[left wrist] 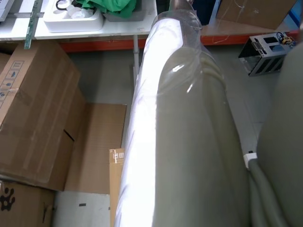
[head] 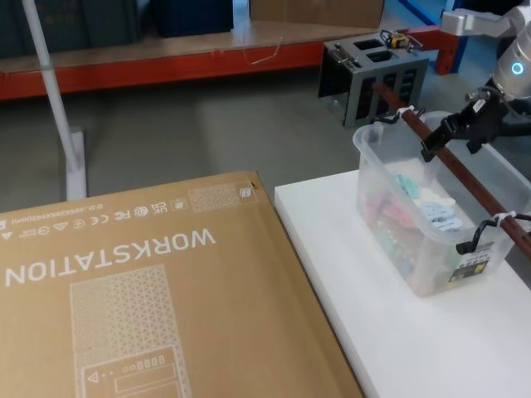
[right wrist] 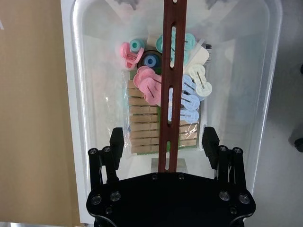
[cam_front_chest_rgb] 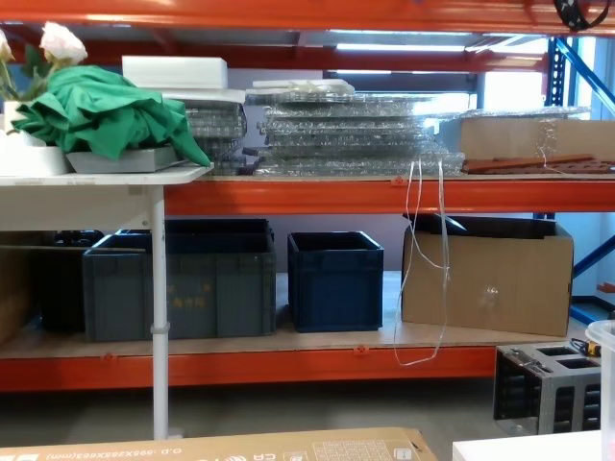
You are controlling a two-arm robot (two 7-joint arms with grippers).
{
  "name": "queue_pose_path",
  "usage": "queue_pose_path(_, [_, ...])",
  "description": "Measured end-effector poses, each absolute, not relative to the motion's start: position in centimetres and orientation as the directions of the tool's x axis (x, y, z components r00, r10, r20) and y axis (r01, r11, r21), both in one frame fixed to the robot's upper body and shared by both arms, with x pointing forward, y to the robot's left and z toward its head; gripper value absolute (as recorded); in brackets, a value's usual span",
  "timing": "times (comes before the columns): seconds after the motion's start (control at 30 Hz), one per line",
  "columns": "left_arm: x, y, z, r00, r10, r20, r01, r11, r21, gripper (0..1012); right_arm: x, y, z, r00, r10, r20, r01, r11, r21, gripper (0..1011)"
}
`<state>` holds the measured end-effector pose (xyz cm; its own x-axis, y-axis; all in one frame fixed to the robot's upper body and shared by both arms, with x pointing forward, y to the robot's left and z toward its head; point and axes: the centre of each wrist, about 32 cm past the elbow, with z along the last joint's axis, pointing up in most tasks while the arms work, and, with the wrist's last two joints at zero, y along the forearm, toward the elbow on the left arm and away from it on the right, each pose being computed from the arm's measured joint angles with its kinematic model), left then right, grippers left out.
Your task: Use one hand to grasp the basket and place it at the designated location.
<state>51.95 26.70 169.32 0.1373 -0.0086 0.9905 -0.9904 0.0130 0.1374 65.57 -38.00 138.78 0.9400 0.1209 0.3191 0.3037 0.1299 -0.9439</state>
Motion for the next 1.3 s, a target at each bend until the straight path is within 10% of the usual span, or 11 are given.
queue_pose_path(0.93, [52.0,26.7,169.3,0.137,-0.009,0.99,-0.99,0.013,0.137,0,67.0,-37.8,137.1,0.959,0.13,0.252,0.239,0.106,-0.965,998])
queue_pose_path(1.3, [52.0,26.7,169.3,0.137,-0.009,0.99,-0.99,0.013,0.137,0,67.0,-37.9,137.2,0.956,0.13,0.263,0.25,0.109,-0.962,740])
